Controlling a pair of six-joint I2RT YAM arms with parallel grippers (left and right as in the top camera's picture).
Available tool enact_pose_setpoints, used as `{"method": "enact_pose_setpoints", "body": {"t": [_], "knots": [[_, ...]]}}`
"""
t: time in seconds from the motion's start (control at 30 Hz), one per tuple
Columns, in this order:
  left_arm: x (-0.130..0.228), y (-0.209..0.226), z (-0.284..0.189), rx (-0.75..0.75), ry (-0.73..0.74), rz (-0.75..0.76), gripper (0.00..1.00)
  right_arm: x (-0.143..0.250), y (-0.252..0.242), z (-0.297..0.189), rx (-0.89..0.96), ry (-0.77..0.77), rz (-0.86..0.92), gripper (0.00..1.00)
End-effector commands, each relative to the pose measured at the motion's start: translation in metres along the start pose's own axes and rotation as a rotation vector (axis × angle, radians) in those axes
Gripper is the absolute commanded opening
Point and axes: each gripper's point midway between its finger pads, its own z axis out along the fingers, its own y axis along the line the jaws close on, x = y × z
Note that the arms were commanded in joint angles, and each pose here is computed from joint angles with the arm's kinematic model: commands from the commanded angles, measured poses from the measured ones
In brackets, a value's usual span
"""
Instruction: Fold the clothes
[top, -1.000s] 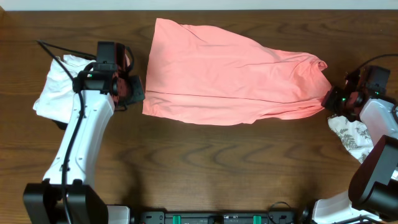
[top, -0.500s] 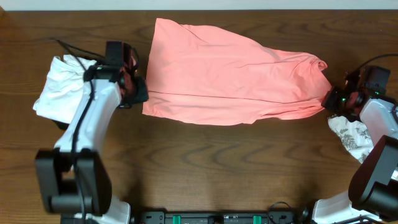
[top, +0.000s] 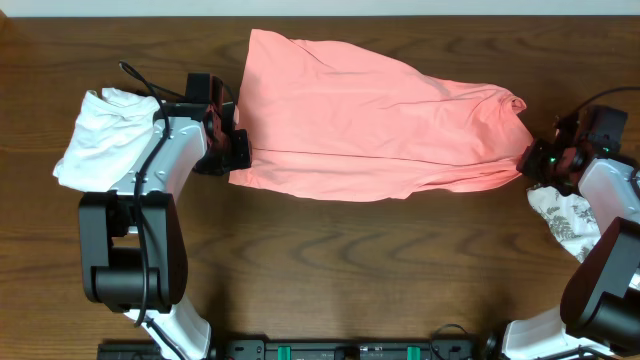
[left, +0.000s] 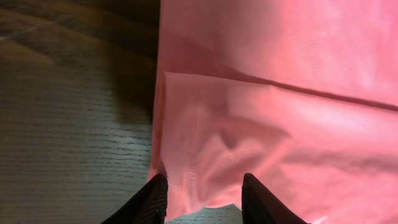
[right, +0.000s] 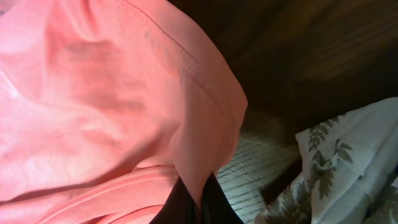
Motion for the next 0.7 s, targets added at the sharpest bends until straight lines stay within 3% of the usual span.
{"method": "enact_pose_setpoints", "body": {"t": [0.0,0.2,0.67], "knots": [[0.003,-0.003,0.002,0.027,0.016,0.013,0.39,-0.001,-0.001,-0.003,0.000,-0.008,-0.011,0.01],[0.000,0.017,0.002,-0.073,-0.002,0.007,0.39,0.000,-0.002,-0.003,0.001,-0.005,-0.010,0.01],[0.002,0.015,0.003,-0.047,0.006,-0.010,0.39,0.000,-0.002,-0.003,0.001,-0.005,-0.010,0.01]]}}
